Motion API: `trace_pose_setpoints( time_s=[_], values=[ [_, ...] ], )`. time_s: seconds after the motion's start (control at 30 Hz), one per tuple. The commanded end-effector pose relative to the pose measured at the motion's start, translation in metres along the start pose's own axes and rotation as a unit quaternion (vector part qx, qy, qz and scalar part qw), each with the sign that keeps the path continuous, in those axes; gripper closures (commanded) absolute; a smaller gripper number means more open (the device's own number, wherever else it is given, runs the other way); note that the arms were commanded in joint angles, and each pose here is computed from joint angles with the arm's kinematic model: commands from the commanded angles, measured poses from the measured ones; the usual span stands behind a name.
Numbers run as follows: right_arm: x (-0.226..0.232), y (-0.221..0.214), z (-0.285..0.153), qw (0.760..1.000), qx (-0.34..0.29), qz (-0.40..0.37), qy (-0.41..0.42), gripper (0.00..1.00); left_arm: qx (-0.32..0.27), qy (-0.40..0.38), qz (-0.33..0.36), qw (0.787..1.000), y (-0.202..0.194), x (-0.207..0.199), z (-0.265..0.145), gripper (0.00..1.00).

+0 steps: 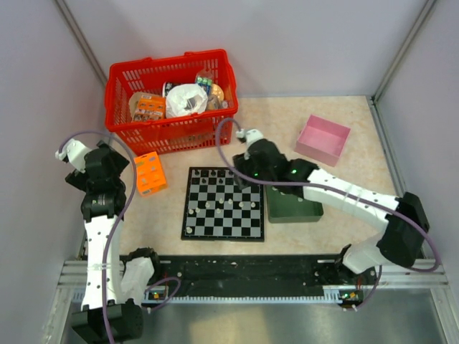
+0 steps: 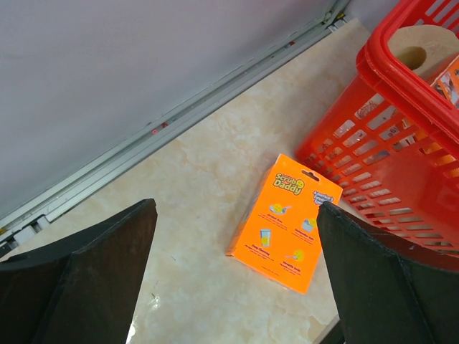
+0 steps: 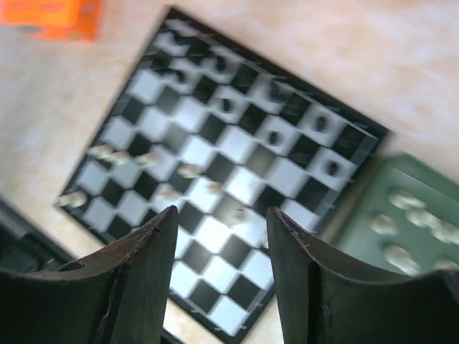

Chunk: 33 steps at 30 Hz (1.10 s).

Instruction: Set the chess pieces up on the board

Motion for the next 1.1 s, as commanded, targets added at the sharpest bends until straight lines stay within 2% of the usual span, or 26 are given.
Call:
trace_pose_setpoints(
  time_s=[0.0,0.13,0.3,0.53,1.07],
  values=[
    [-0.088,-0.026,-0.012,0.991,0.012,0.073,-0.108,0.47,-0.014,-0.034,-0.018,0.999,0.009,-0.012,-0.002,0.01],
    [-0.159,-0.059,-0.026,0.973,0.047,0.134,-0.181,0.48,-0.012,-0.047,-0.018,0.999,0.008,-0.017,-0.003,0.01],
    [-0.190,-0.100,-0.035,0.962,0.099,0.145,-0.210,0.48,-0.014,-0.054,-0.016,0.998,0.009,-0.019,-0.003,0.01],
    [-0.198,-0.127,-0.032,0.953,0.147,0.161,-0.211,0.52,-0.018,-0.043,-0.007,0.999,0.009,-0.014,-0.001,0.01],
    [-0.209,-0.165,-0.020,0.937,0.184,0.193,-0.225,0.55,-0.016,-0.054,-0.004,0.998,0.008,-0.020,0.002,0.01]
  ],
)
Point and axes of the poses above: each gripper's point midway between its finger pads, its own z axis out along the fingers, its own x axis along the line the jaws close on, y = z × x, the point moved 1 cm from there along -z, back along the fingers, and after that the axes turned 4 degrees about -z, right-handed, at the moved point
